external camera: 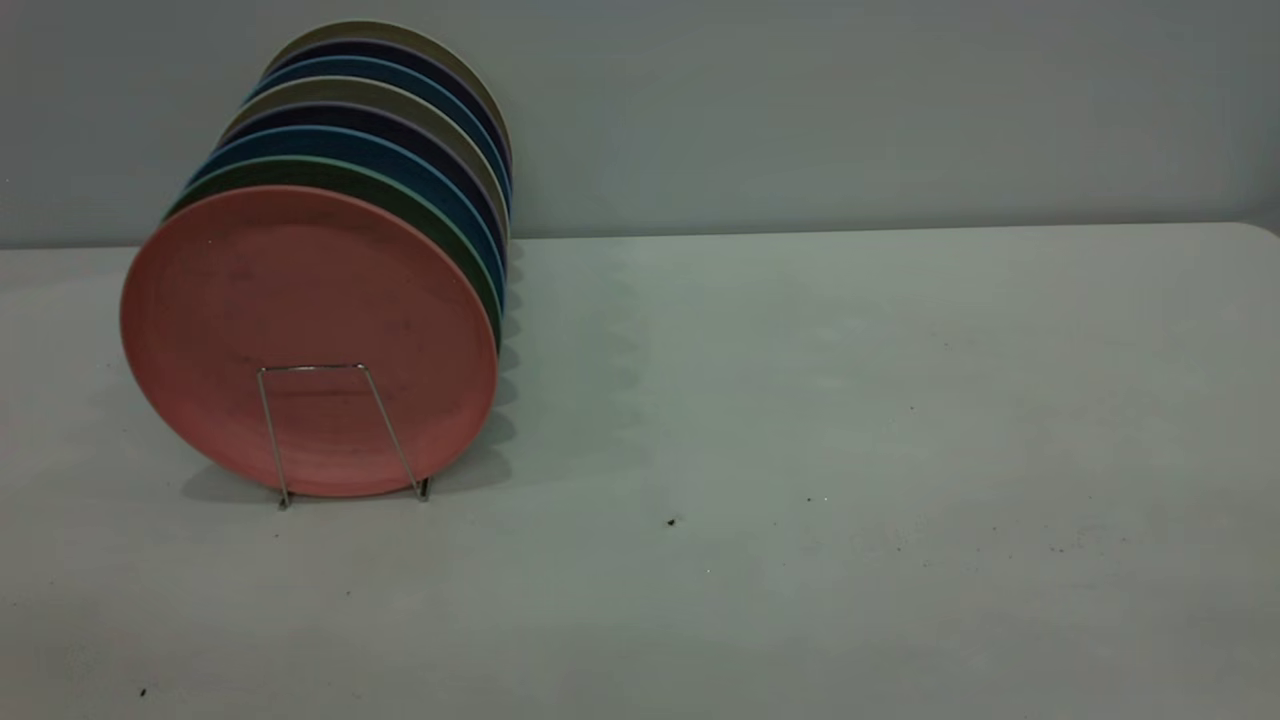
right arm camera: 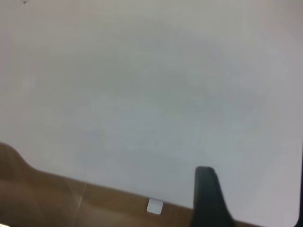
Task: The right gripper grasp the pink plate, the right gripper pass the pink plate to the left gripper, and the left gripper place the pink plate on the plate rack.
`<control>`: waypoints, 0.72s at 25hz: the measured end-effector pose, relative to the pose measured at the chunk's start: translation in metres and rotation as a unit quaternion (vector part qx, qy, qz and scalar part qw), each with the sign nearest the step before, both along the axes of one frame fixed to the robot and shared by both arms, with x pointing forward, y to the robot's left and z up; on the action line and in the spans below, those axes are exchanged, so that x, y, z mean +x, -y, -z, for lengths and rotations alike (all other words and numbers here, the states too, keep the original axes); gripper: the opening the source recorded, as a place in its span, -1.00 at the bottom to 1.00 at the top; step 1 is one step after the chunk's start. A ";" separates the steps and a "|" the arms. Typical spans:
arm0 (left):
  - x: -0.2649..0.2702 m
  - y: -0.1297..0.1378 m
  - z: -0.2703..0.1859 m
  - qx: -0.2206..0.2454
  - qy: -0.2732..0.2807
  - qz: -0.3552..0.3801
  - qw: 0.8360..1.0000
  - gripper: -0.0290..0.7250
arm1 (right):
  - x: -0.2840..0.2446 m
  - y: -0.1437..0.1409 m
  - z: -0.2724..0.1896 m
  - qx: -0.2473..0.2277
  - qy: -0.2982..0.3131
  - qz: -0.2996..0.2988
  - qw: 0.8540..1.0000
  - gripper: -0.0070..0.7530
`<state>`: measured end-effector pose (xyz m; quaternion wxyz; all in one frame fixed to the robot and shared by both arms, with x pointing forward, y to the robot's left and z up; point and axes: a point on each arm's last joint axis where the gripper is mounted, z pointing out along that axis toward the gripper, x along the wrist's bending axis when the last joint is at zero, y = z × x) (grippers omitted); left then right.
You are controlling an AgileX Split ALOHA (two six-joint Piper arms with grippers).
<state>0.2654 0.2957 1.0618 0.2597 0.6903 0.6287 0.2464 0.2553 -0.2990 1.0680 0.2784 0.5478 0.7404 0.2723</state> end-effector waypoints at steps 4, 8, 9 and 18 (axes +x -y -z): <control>-0.018 0.001 0.016 -0.001 -0.014 0.002 1.000 0.34 | -0.003 -0.001 0.023 0.007 -0.015 -0.006 1.000 0.33; -0.027 0.001 0.022 -0.001 0.009 0.002 1.000 0.34 | 0.001 -0.008 0.028 0.033 -0.004 -0.024 0.999 0.32; -0.029 0.001 0.022 -0.001 0.016 0.001 1.000 0.34 | 0.001 -0.008 0.029 0.034 -0.004 -0.029 0.999 0.32; -0.029 0.001 0.028 -0.003 0.027 -0.002 1.000 0.34 | 0.002 -0.009 0.030 0.035 0.001 -0.037 0.999 0.22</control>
